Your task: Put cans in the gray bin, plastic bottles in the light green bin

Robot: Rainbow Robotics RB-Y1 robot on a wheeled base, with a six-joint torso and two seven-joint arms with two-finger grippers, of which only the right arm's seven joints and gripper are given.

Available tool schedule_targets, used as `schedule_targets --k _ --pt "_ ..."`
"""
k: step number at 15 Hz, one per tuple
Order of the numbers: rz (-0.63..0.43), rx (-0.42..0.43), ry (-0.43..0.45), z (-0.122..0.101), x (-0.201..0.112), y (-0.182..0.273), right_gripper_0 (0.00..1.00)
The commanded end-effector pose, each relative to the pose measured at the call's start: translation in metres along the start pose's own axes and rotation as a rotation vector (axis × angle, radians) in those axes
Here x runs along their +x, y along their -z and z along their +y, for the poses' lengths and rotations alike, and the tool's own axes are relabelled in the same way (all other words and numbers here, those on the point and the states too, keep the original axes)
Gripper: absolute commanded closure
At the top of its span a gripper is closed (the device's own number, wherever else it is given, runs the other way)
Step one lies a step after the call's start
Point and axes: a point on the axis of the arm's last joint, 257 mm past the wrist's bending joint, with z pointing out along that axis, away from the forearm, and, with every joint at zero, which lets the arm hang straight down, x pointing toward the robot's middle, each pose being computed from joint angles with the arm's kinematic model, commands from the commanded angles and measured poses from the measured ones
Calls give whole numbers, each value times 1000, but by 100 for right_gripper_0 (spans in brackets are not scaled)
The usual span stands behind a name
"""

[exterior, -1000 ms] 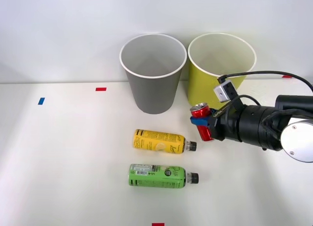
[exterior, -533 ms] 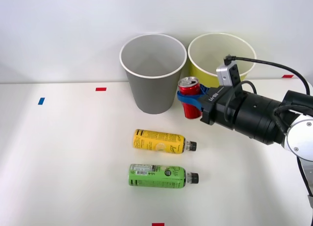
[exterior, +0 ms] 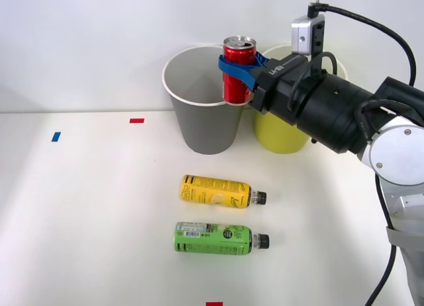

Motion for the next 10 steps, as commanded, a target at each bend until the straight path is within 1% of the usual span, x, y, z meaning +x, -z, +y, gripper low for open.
schedule_targets --k 1,2,4,5,8,10 --pt "-15 44 -3 6 -15 -28 100" --pt "-9 54 -12 4 -15 -39 100" --pt "9 78 16 -6 -11 -57 100" --pt "9 80 6 -9 -8 -72 100" --pt "13 101 -2 -20 8 -105 100" --pt "28 106 12 -23 13 -120 100"
